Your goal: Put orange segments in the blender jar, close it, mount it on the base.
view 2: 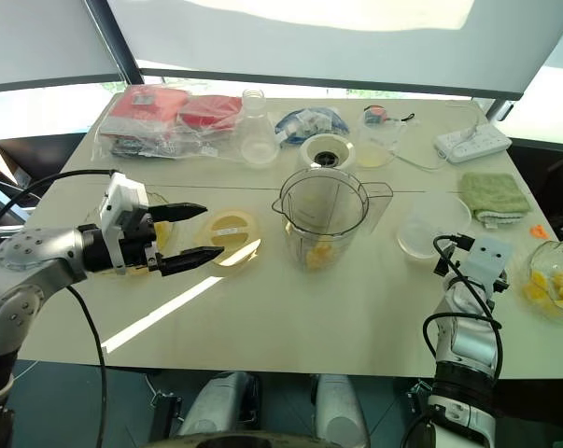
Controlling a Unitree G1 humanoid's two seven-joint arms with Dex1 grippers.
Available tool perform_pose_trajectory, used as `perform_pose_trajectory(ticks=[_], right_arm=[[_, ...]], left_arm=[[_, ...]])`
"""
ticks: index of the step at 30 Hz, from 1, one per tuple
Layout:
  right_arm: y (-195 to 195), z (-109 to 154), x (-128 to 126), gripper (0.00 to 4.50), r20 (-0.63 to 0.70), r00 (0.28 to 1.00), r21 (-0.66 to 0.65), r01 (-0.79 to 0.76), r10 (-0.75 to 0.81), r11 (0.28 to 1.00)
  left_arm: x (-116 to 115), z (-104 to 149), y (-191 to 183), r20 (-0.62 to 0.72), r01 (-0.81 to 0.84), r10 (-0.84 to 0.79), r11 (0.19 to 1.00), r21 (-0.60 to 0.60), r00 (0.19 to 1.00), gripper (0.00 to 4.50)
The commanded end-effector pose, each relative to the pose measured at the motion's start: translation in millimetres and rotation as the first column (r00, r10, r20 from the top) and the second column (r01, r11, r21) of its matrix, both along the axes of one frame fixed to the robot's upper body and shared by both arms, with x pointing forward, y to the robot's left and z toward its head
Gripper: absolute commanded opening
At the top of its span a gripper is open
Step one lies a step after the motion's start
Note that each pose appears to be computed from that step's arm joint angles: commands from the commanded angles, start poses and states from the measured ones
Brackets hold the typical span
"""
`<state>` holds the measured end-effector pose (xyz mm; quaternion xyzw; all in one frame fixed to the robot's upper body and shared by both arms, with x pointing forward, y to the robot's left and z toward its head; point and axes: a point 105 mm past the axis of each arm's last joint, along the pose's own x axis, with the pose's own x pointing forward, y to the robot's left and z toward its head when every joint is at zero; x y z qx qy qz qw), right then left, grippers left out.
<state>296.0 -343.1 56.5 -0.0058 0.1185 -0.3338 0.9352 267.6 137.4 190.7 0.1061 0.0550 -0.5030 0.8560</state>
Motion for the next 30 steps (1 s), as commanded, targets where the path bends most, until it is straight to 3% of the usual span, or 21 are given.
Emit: perform_pose_trajectory(ticks=[1, 7, 13, 17, 23, 27, 30], right_arm=[[-2.0, 15.8, -8.9, 4.44, 0.034, 0.999, -0.045, 0.016, -0.015, 0.999], [14.8, 40.7, -19.5, 4.44, 0.084, 0.992, -0.121, -0.082, 0.092, 0.989], [39.8, 71.7, -29.4, 4.44, 0.163, 0.953, -0.165, -0.23, 0.256, 0.959], [55.1, 85.4, -43.4, 4.44, 0.157, 0.901, -0.155, -0.383, 0.406, 0.911], [61.9, 103.9, -79.6, 4.44, 0.172, 0.842, -0.149, -0.491, 0.511, 0.858], [92.7, 101.8, -117.7, 4.44, 0.214, 0.717, 0.002, -0.68, 0.664, 0.733], [106.4, 92.6, -132.6, 4.44, 0.165, 0.673, 0.089, -0.739, 0.721, 0.668]], left_arm=[[0.5, 7.0, -4.6, 0.043, 0.026, -0.026, 1.0, 0.001, 0.999, 4.5], [5.9, 4.2, -2.6, 0.041, 0.029, -0.03, 1.0, 0.004, 0.999, 4.5], [28.1, -3.1, 15.2, 0.045, -0.024, 0.022, 0.999, 0.039, 0.999, 4.5], [53.2, -11.7, 33.8, 0.072, -0.07, 0.059, 0.987, 0.147, 0.996, 4.5], [83.9, -34.3, 48.5, 0.033, -0.045, 0.036, 0.937, 0.347, 0.999, 4.5], [109.2, -39.0, 31.9, 0.03, 0.062, -0.085, 0.889, 0.454, 0.996, 4.5], [124.2, -50.9, 31.6, -0.026, 0.097, -0.1, 0.813, 0.574, 0.995, 4.5]])
